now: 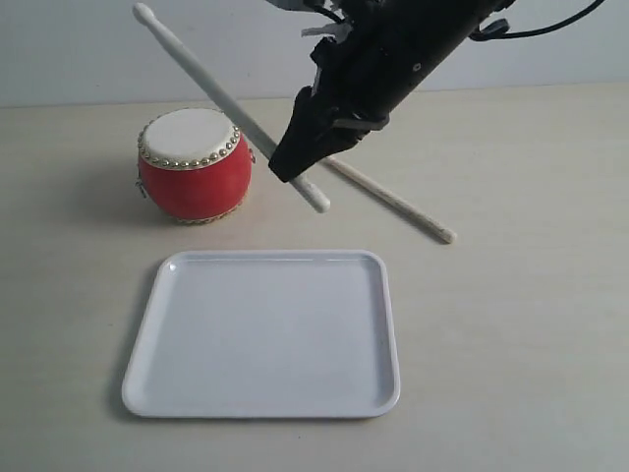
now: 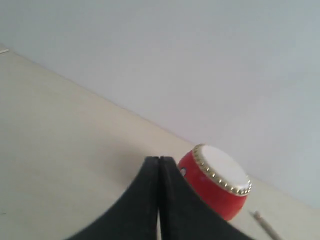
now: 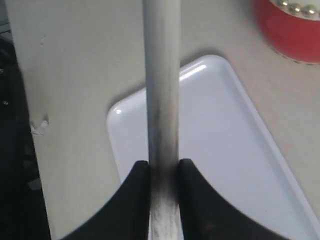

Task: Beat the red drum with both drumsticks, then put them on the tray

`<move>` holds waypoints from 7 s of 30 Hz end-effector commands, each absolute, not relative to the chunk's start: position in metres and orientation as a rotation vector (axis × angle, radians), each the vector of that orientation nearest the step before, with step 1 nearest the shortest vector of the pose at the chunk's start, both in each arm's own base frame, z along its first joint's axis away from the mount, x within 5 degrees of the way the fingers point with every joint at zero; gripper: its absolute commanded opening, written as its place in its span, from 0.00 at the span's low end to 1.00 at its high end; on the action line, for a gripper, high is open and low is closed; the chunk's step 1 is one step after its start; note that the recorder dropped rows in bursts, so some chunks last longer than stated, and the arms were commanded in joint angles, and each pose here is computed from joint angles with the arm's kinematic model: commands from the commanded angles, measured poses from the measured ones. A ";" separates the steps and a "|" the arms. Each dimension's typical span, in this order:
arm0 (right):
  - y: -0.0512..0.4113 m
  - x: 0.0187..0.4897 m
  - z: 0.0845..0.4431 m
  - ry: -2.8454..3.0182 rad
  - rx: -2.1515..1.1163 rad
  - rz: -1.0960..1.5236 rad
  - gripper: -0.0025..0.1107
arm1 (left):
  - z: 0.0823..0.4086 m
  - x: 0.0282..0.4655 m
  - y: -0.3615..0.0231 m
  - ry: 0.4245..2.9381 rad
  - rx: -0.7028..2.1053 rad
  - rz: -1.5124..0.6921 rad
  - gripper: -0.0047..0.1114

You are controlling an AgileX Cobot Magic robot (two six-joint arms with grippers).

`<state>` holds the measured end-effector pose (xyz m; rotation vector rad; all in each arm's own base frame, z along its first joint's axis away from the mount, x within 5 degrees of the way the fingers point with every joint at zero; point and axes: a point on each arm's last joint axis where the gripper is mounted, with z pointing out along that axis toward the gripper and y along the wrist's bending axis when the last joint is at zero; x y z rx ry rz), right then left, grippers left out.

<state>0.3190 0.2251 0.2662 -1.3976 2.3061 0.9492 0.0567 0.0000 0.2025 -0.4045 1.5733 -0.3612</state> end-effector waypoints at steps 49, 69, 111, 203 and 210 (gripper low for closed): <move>0.265 0.342 0.216 1.840 -1.201 1.531 0.02 | 0.234 0.254 -0.066 1.674 0.429 -1.123 0.56; 0.267 0.341 0.220 1.801 -1.194 1.568 0.02 | 0.231 0.252 -0.087 1.689 0.488 -1.093 0.56; 0.291 0.323 0.222 1.738 -1.241 1.616 0.02 | 0.231 0.252 -0.088 1.698 0.473 -1.117 0.50; 0.124 0.408 0.124 2.651 -1.163 0.298 0.51 | 0.222 0.256 -0.083 1.805 0.432 -1.016 0.04; 0.124 0.409 0.118 2.661 -1.163 0.299 0.51 | 0.221 0.257 -0.083 1.807 0.432 -1.014 0.04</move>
